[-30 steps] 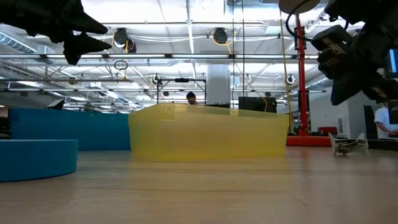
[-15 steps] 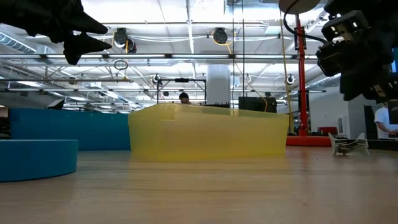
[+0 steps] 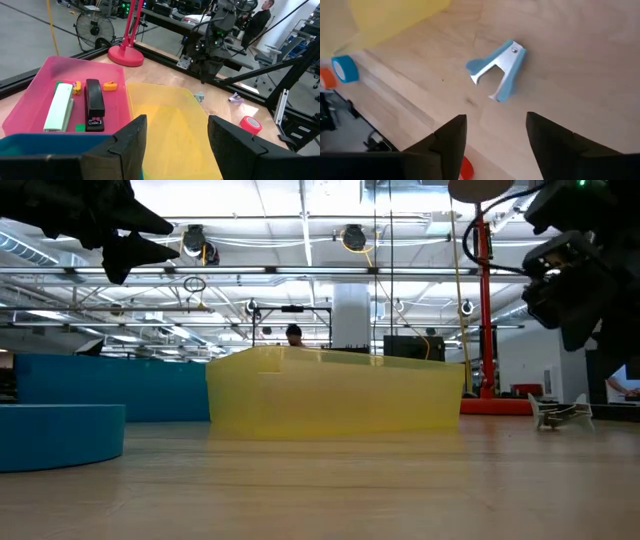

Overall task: Pick and place Stapler, Stapler remover, tape
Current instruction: Put the blue staple remover into the yellow bin

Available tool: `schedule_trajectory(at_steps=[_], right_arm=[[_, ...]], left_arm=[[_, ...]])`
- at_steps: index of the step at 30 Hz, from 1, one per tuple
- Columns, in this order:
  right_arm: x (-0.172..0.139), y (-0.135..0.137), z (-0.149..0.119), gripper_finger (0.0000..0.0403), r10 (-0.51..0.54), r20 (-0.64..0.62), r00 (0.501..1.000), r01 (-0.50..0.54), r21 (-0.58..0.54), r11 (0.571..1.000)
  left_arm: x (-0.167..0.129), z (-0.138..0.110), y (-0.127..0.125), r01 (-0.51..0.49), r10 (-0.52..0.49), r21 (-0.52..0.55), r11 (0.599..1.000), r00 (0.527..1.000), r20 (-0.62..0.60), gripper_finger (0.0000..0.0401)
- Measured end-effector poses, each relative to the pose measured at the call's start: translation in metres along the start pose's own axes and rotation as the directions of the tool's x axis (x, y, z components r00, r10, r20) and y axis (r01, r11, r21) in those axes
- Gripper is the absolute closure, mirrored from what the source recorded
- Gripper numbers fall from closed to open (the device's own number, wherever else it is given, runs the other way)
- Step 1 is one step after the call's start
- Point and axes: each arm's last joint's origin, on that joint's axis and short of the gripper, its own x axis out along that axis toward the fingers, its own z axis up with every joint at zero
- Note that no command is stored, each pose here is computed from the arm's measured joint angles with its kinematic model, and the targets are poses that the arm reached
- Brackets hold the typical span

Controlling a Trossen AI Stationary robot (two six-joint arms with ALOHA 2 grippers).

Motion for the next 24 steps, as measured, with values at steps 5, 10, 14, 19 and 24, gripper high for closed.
schedule_trajectory(at_steps=[5,10,14,19,24], right_arm=[[0.021,-0.014,0.003,0.0196,0.061,0.01,0.998,-0.062,0.054,0.997],[0.041,-0.033,0.004,0.0201,0.12,0.016,0.993,-0.121,0.122,0.985],[0.049,-0.043,0.004,0.0215,0.154,0.022,0.988,-0.156,0.152,0.976],[0.051,-0.047,0.004,0.0259,0.15,0.024,0.988,-0.152,0.147,0.977],[0.051,-0.046,0.006,0.0333,0.156,0.067,0.985,-0.163,0.109,0.981]], left_arm=[[0.0,0.0,0.0,0.0,0.0,0.001,1.0,1.0,0.0,0.0192],[0.0,0.0,0.0,0.0,0.0,0.001,1.0,1.0,0.0,0.0192],[0.0,0.0,0.0,0.0,0.0,-0.001,1.0,1.0,0.0,0.0192],[0.0,0.0,0.0,0.0,0.0,-0.007,1.0,1.0,0.0,0.0192],[0.0,0.0,0.0,0.0,0.0,-0.008,1.0,1.0,0.0,0.0192]])
